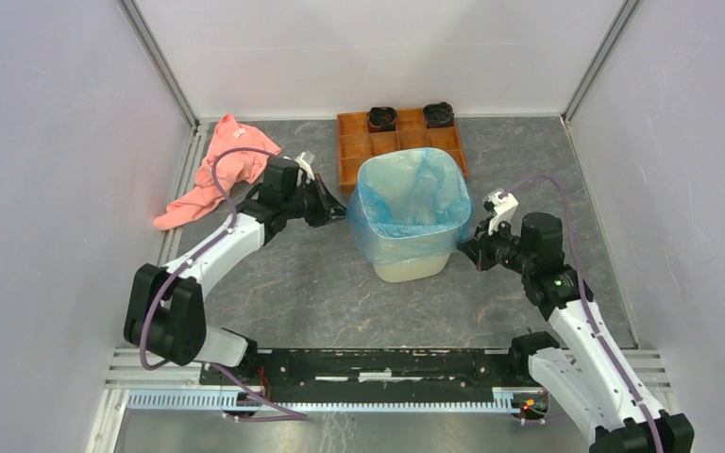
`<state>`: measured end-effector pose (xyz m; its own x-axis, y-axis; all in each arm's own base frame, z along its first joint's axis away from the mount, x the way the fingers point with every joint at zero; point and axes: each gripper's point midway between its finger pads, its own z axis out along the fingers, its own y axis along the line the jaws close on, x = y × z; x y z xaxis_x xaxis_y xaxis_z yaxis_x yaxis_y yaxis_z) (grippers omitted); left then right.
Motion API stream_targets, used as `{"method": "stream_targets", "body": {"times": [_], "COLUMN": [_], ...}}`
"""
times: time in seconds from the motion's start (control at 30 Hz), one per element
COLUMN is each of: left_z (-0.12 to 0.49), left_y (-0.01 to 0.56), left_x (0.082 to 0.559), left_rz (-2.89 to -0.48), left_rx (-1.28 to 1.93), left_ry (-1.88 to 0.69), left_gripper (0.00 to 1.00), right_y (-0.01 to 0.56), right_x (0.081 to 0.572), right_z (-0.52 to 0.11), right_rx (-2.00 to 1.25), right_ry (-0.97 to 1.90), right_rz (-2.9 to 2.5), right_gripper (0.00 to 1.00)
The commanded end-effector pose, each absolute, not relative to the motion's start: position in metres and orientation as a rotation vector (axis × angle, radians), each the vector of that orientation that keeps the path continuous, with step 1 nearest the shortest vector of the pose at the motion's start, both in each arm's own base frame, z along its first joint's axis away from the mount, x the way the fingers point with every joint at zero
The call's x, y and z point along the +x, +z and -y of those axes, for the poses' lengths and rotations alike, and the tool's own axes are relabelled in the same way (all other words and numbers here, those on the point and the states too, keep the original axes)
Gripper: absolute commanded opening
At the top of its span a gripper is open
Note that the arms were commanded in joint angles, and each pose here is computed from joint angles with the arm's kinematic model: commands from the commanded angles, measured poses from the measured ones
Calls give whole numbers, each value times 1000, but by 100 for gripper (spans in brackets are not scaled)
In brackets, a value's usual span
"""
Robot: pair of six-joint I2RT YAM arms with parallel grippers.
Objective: Put the trash bags into the trash bin
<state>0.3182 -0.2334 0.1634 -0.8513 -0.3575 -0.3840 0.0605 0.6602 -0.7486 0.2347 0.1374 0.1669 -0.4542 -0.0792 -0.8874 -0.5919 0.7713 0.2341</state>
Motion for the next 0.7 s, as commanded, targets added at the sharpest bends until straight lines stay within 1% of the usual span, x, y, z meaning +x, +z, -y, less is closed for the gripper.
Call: {"method": "stream_targets", "body": {"times": [0.0,0.13,0.23,0.27,0.33,0.57,0.6,0.63,0.67], "left_z": [231,231,232,232,233,230,230,230,229], "left_y": [151,141,131,129,125,105,103,102,102], "left_x": [323,321,316,315,311,301,300,299,298], "left_rz": [-2373,-2391,-2407,-2411,-2422,-2464,-2466,-2468,-2470], "left_rx": [-187,-193,-207,-211,-211,-216,-217,-218,-214], "left_ry": [-1038,-1036,-1054,-1062,-1069,-1050,-1050,-1048,-1044], "left_gripper": [2,2,2,2,2,2,2,2,2], "right_y": [158,143,133,132,132,132,129,127,128], "right_x": [244,246,245,245,245,247,246,245,245], "right_z": [-120,-110,-114,-116,-113,-85,-83,-79,-74], "right_rx": [-420,-356,-353,-352,-329,-249,-239,-225,-206], "right_ry": [541,484,520,532,513,336,323,303,271], "right_rz": [-2053,-2116,-2124,-2125,-2140,-2178,-2196,-2222,-2238], "right_gripper": [0,0,1,3,11,11,14,19,27]}}
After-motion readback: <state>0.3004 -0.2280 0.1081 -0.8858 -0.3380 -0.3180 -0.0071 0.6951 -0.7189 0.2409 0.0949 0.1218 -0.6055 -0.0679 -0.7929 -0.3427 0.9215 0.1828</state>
